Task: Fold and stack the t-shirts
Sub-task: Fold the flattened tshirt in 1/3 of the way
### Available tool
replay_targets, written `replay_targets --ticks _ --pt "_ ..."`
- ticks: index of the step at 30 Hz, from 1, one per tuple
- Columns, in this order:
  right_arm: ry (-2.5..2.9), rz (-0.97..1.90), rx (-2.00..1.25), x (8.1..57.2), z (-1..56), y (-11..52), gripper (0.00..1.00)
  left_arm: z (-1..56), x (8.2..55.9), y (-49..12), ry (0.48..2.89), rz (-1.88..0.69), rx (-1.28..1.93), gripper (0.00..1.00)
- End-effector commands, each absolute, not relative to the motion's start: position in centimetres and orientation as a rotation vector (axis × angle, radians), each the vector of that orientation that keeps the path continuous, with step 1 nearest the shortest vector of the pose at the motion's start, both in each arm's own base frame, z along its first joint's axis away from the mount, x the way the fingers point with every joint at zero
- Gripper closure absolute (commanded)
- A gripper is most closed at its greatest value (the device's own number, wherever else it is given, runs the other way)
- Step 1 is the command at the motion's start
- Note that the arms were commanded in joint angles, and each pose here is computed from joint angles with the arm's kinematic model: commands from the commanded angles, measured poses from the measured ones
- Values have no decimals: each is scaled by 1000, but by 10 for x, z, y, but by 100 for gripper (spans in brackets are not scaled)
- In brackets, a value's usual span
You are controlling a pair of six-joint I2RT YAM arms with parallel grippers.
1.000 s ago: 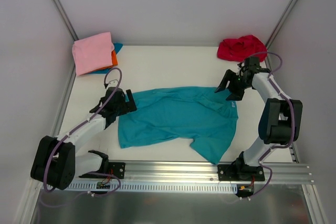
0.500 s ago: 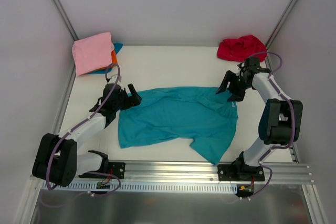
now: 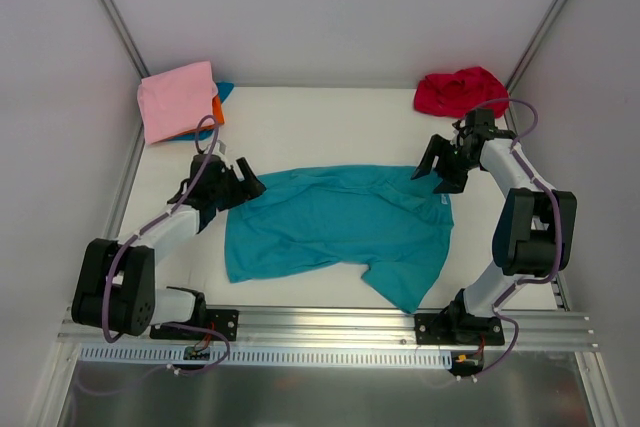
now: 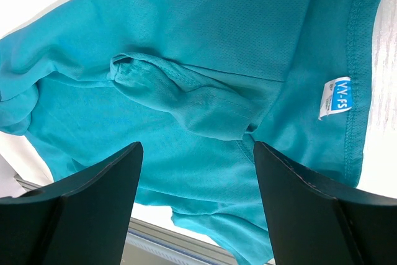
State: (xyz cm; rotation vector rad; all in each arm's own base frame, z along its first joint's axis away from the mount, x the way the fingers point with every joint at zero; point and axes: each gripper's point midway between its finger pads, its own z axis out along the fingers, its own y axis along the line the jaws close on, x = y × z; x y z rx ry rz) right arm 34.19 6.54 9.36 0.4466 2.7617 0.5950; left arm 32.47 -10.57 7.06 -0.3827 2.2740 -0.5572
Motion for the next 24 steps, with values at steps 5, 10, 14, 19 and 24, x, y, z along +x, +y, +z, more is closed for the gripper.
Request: replay_targets --ticks 5,10,14,19,24 --pt "2742 561 420 339 106 61 23 67 331 -111 2301 -610 -403 21" --pt "2746 559 420 339 104 61 23 57 328 -110 2327 -599 -409 21" --pt "2745 559 420 339 104 61 23 55 326 -109 2340 -594 -410 22" --pt "2746 566 423 340 103 62 23 58 322 -98 2358 -511 -420 23" --pt "2747 571 427 341 102 63 23 56 321 -95 2363 -499 -422 22"
